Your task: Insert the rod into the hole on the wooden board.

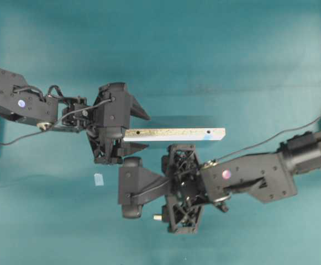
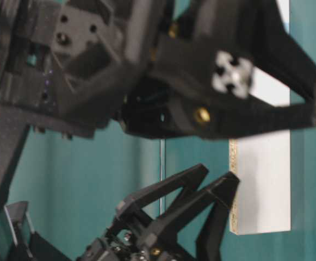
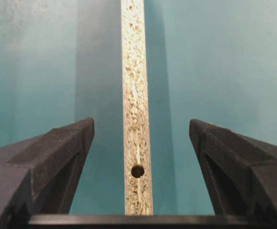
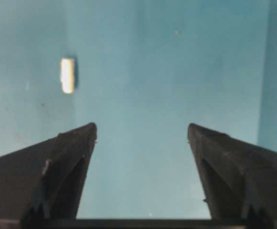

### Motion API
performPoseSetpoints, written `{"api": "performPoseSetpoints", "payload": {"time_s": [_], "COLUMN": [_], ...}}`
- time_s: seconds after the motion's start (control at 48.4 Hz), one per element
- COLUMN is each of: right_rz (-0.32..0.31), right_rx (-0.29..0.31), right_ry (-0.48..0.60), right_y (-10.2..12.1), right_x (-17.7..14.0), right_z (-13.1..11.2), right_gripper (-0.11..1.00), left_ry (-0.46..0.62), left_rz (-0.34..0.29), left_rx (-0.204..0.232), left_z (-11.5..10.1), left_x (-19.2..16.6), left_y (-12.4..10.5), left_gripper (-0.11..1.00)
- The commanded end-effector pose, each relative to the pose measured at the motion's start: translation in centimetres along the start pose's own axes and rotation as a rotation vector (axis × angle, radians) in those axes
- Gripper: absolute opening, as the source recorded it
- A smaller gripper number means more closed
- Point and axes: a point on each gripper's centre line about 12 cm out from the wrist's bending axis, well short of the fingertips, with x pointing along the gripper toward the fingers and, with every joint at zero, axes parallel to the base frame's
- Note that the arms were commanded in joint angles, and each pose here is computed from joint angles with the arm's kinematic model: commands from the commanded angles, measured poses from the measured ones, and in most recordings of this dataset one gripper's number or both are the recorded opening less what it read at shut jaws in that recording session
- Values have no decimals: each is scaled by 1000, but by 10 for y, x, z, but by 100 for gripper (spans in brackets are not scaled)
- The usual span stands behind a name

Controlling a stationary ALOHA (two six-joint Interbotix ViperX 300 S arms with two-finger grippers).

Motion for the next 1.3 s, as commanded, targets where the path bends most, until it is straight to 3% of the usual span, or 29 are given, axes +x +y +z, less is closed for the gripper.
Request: {"api": "performPoseSetpoints", "payload": {"time_s": [0.0,0.268,0.516,0.743,1.28], "right_rz": [23,2,7,27,52], "right_rx": [-1,6,11,68,43], "right_ry": [-30,18,17,47,23], "right_y": [10,16,22,30,43], "right_x": [-9,3,12,22,41], "right_z": [11,21,28,23,19], "right_gripper": [84,84,84,84,84], "left_ry": [-28,-34,-15,-16,-25], "left_rz": [-1,2,6,17,28], "left_rx": [-2,-37,-36,-45,-52], "left_z": [4,-4,-15,-17,-16], "left_x": [2,11,12,13,15], "left_y": [-1,-1,-1,5,9], "left_gripper": [94,94,94,94,94]}}
